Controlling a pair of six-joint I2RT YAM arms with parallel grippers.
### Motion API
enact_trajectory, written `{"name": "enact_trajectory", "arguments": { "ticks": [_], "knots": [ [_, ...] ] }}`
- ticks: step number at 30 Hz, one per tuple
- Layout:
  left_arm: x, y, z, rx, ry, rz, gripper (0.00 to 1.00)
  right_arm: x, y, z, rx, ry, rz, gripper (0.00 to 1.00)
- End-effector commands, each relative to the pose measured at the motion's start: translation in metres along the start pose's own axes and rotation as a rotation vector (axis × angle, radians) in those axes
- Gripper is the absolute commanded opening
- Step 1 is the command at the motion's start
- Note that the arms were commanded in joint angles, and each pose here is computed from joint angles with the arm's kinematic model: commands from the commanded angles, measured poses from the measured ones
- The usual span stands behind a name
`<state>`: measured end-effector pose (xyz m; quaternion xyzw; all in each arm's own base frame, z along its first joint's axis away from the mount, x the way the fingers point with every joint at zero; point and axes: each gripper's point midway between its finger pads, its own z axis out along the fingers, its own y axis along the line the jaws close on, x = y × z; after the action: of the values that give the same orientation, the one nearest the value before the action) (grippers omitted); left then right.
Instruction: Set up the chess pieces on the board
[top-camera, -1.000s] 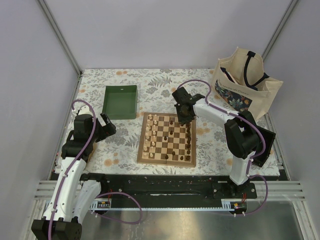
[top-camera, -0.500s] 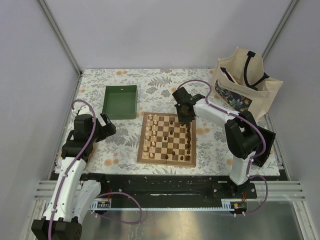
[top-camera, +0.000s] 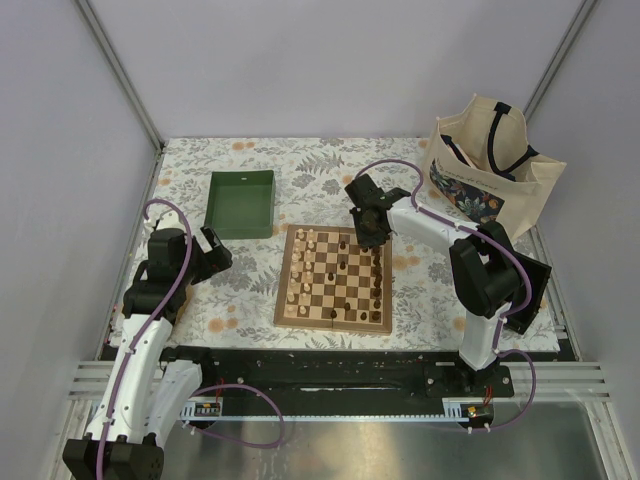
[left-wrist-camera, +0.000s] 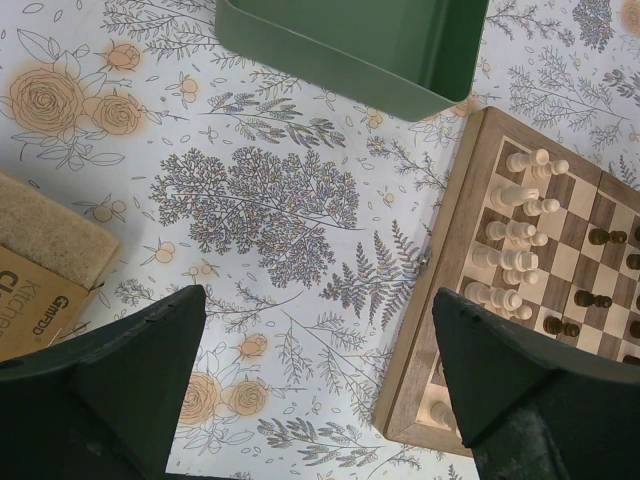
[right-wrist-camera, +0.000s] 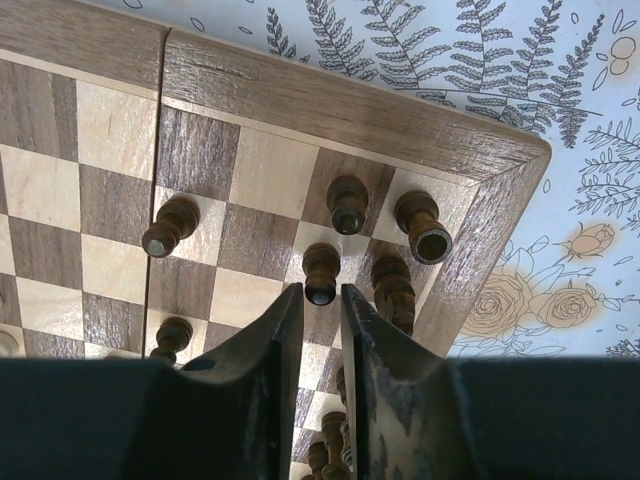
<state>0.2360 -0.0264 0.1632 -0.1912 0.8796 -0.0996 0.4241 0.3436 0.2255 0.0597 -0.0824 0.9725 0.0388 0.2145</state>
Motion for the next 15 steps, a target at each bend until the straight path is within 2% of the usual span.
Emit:
{"name": "enact_trajectory", "arguments": {
  "ticks": [1,15],
  "knots": [
    [-0.016,-0.009,0.000,0.037,-0.051,0.000,0.99,-0.010,-0.007,-0.014,0.009,-0.040,-0.002,0.32],
    [-0.016,-0.008,0.000,0.031,-0.054,0.000,0.99,-0.037,0.016,-0.056,-0.127,-0.140,0.011,0.40]
  ]
}}
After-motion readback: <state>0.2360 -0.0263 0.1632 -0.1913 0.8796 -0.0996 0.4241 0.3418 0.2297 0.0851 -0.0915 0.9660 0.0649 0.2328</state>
